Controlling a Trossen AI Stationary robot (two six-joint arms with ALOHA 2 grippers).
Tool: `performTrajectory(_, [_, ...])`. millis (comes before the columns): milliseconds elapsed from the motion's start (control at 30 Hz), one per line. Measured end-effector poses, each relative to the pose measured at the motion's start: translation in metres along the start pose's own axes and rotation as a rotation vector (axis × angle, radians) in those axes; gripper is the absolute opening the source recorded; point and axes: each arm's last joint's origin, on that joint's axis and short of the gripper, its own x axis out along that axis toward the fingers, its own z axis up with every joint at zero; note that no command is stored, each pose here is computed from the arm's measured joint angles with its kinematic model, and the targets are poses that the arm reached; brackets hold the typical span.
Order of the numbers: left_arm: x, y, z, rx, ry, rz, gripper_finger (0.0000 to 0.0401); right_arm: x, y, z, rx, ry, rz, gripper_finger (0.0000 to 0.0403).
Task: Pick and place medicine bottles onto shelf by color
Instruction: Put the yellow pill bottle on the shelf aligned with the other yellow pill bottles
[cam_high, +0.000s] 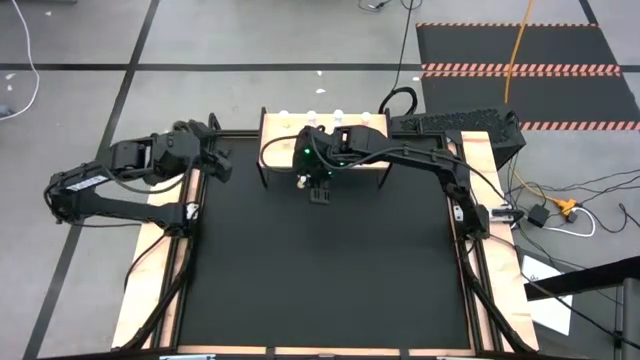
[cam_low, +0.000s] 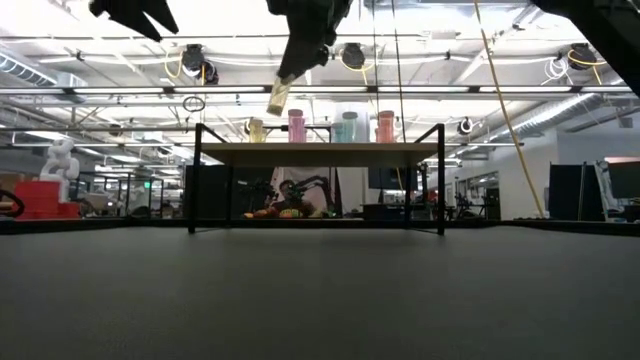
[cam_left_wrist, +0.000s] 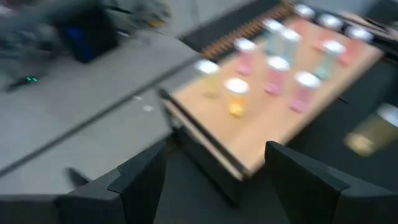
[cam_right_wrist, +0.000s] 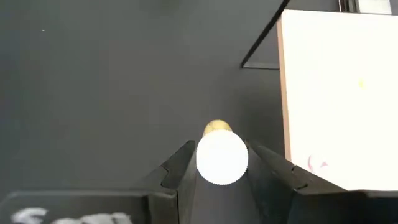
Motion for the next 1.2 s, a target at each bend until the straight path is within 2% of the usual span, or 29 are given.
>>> performTrajectory(100, [0.013, -0.010, -0.004, 0.039, 0.041, -0.128, 0.0271, 0.000, -0.001, 0.001, 0.005, -0.010, -0.003, 0.0116])
performTrajectory(267, [0.042, -0.043, -0.010, 0.157, 0.015, -0.469, 0.0271, -0.001, 0.000, 0.001, 0.059, -0.009, 0.001, 0.0116])
performTrajectory(367, [0.062, -0.061, -0.016, 0.183, 0.011, -0.558, 0.0271, -0.002, 0.000, 0.000, 0.088, -0.006, 0.005, 0.0116])
performTrajectory(600, [0.099, -0.094, -0.029, 0.333, 0.101, -0.642, 0.0271, -0.020, 0.006, -0.001, 0.100, -0.012, 0.023, 0.0116])
performTrajectory(733, [0.111, -0.107, -0.030, 0.391, 0.067, -0.656, 0.0271, -0.030, 0.006, 0.000, 0.123, -0.044, 0.032, 0.0116])
performTrajectory(933, [0.111, -0.113, -0.014, 0.314, -0.086, -0.663, 0.0271, -0.030, 0.006, -0.003, 0.156, -0.017, 0.033, 0.0116])
performTrajectory(1067, [0.108, -0.112, -0.010, 0.299, -0.131, -0.652, 0.0271, -0.028, 0.006, -0.003, 0.204, -0.022, 0.032, 0.0116])
performTrajectory(1200, [0.108, -0.113, -0.011, 0.308, -0.120, -0.654, 0.0271, -0.027, 0.005, -0.001, 0.236, -0.038, 0.030, 0.0116])
